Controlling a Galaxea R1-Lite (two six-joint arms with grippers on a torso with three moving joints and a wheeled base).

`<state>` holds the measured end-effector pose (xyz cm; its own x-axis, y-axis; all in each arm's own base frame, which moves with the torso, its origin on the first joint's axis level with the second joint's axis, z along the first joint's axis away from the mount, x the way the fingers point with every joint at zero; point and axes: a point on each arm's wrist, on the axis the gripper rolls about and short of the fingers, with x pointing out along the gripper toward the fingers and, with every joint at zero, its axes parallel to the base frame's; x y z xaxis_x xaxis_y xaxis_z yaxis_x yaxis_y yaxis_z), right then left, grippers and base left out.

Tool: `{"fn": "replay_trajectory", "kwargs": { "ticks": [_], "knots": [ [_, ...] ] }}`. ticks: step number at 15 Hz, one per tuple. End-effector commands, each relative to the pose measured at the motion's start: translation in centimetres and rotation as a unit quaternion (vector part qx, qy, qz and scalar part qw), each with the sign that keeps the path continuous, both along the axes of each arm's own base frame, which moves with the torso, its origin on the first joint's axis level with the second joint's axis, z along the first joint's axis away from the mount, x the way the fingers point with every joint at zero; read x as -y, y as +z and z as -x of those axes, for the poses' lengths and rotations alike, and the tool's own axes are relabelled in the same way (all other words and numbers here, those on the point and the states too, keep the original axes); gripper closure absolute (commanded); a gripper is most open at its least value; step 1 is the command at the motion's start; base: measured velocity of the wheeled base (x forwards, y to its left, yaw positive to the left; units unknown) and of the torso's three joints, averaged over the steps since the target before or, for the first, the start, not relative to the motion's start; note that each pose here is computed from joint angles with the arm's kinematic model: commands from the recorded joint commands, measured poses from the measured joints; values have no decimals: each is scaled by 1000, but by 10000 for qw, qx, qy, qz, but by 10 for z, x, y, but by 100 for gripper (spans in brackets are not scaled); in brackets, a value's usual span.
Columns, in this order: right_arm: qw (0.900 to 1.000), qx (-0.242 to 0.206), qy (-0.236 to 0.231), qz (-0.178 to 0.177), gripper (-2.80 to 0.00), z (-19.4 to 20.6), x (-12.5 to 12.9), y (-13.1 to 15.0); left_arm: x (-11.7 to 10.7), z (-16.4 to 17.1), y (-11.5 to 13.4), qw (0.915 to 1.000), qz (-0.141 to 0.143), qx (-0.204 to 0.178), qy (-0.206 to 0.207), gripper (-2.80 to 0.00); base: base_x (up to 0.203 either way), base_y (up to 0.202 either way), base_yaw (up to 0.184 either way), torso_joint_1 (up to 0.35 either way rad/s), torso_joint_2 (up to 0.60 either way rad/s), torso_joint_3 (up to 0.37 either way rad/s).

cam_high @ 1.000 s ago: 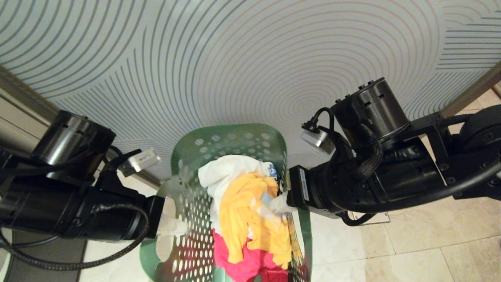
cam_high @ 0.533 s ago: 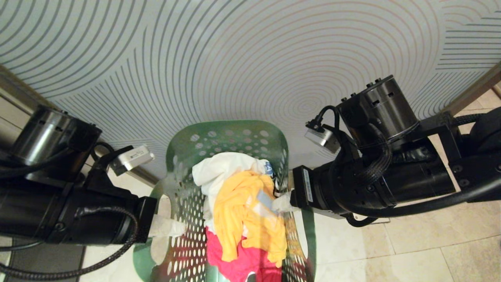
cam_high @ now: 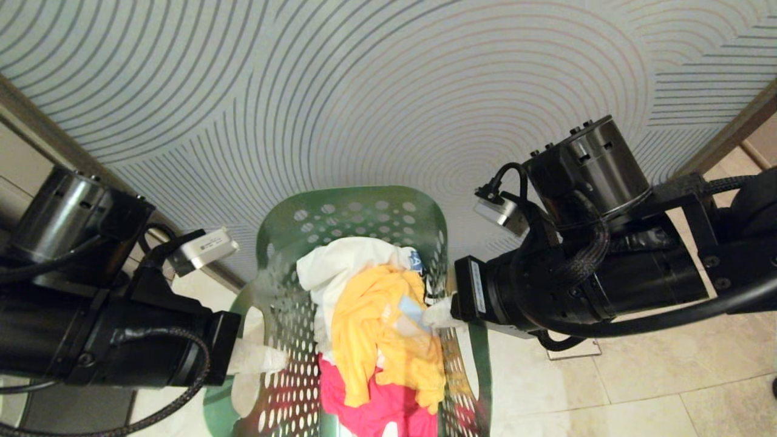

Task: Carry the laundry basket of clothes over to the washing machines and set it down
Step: Pick up the clothes basket and put it beside the washing machine

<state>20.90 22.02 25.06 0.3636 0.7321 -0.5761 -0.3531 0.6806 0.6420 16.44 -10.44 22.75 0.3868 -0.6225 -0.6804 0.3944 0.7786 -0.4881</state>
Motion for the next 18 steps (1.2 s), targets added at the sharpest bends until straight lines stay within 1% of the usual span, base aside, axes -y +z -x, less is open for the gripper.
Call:
{"fn": "replay_trajectory", "kwargs": {
  "ticks": [1,10,18],
  "knots": [
    [10000,3,0,-25,0,0,0,1,0,0,0,10000,9,-7,5,0,0,0,0,-1,-2,200],
    [9999,104,48,-39,0,3,2,5,-4,8,1,10000,-29,-72,-7,0,0,0,0,-1,2,199],
    [9999,78,80,-2,0,5,2,3,-6,11,-2,9998,-94,-184,-23,0,0,0,0,1,3,204]
  ]
}}
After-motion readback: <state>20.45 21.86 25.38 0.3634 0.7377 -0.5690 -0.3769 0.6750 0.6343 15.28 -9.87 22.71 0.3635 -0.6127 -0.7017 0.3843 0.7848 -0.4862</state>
